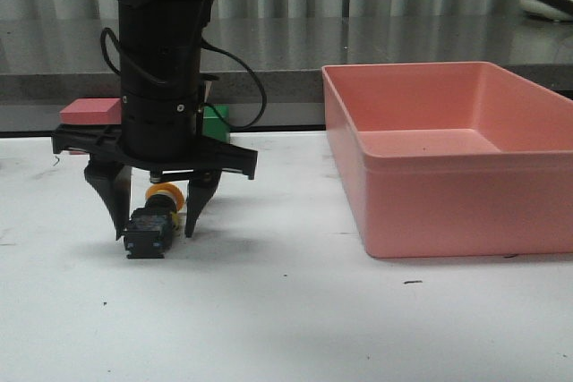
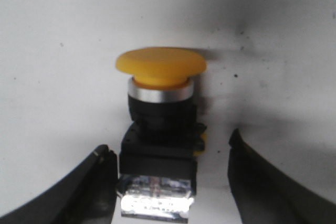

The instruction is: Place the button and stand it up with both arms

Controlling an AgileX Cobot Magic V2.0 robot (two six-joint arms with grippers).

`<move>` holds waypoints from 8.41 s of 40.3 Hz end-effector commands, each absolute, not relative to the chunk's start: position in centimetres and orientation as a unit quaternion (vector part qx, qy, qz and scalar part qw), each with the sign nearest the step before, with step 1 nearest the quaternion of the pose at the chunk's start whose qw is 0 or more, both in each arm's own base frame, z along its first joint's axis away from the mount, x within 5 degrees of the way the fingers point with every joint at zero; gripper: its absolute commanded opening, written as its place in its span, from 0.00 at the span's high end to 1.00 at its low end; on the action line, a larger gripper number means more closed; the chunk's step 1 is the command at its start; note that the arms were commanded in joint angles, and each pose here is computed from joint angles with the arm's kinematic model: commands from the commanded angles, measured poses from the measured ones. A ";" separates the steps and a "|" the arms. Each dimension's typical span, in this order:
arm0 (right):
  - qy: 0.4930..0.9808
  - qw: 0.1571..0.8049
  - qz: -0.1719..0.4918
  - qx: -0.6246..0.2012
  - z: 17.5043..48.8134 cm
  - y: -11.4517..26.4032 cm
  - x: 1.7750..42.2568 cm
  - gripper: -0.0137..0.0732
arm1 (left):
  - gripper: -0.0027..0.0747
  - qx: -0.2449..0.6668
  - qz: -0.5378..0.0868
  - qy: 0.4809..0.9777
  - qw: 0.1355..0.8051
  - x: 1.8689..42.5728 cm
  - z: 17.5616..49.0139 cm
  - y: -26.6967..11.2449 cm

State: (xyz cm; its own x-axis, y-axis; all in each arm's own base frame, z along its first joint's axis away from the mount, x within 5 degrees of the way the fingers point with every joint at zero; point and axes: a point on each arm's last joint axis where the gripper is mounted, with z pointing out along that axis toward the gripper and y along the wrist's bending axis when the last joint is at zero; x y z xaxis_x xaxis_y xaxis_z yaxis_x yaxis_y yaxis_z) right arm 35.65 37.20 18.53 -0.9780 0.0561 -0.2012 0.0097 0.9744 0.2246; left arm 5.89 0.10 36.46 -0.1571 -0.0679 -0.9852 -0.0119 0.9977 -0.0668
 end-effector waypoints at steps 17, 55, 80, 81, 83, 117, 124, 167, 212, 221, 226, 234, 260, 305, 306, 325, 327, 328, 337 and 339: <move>0.863 0.325 0.123 -0.366 41.2 30.5 29.8 0.29 | 0.26 -0.024 -0.022 0.730 0.683 6.1 38.0 0.1; 0.785 0.479 0.161 -0.358 43.3 13.0 13.2 0.29 | 0.26 -0.024 -0.022 0.730 0.683 6.1 38.0 0.1; 0.737 0.562 0.158 -0.340 37.3 3.3 4.4 0.29 | 0.26 -0.024 -0.023 0.730 0.683 6.1 38.0 0.1; 0.735 0.566 0.159 -0.339 37.3 3.1 4.2 0.29 | 0.26 -0.024 -0.023 0.730 0.683 6.1 38.0 0.1; 0.732 0.570 0.161 -0.337 37.2 2.9 3.9 0.29 | 0.26 -0.024 -0.023 0.730 0.683 6.1 38.0 0.1; 0.732 0.570 0.161 -0.337 37.0 2.6 3.7 0.29 | 0.26 0.005 -0.028 0.835 0.550 12.1 41.3 -0.6; 0.732 0.570 0.161 -0.337 37.0 2.6 3.7 0.29 | 0.26 0.037 -0.039 0.871 0.487 15.4 41.2 -1.6; 0.732 0.570 0.161 -0.337 37.0 2.6 3.7 0.29 | 0.26 0.126 -0.073 0.984 0.102 32.8 31.0 -14.6; 0.732 0.570 0.161 -0.337 37.0 2.6 3.7 0.29 | 0.26 0.042 -0.073 0.996 0.005 40.3 20.6 -18.2; 0.732 0.570 0.161 -0.337 37.0 2.6 3.7 0.29 | 0.26 0.040 -0.069 0.997 -0.001 40.4 20.0 -18.2; 0.732 0.570 0.161 -0.337 37.0 2.6 3.7 0.29 | 0.29 0.040 -0.068 0.997 0.000 40.4 20.0 -18.2; 0.732 0.570 0.161 -0.337 37.0 2.6 3.7 0.29 | 0.52 0.040 -0.068 0.997 0.000 40.4 20.0 -18.2; 0.732 0.570 0.161 -0.337 37.0 2.6 3.7 0.29 | 0.67 0.072 -0.042 0.996 0.045 40.1 22.9 -17.3; 0.732 0.570 0.161 -0.337 37.0 2.6 3.7 0.29 | 0.67 0.044 -0.048 0.841 0.538 24.7 32.4 -4.0; 0.732 0.570 0.161 -0.337 37.0 2.6 3.7 0.29 | 0.67 0.046 -0.050 0.836 0.545 24.4 32.0 -4.0; 0.732 0.570 0.161 -0.337 37.0 2.6 3.7 0.29 | 0.67 0.064 -0.113 0.732 0.668 20.6 24.0 -4.3; 0.732 0.570 0.161 -0.337 37.0 2.6 3.7 0.29 | 0.67 0.064 -0.119 0.723 0.677 20.6 23.5 -4.4; 0.732 0.570 0.161 -0.337 37.0 2.6 3.7 0.29 | 0.67 0.064 -0.122 0.717 0.683 20.6 23.4 -4.4; 0.732 0.570 0.161 -0.337 37.0 2.6 3.7 0.29 | 0.67 0.053 -0.137 0.700 0.699 22.1 21.6 -4.7; 0.732 0.570 0.161 -0.337 37.0 2.6 3.7 0.29 | 0.67 0.052 -0.140 0.695 0.703 22.4 21.2 -4.8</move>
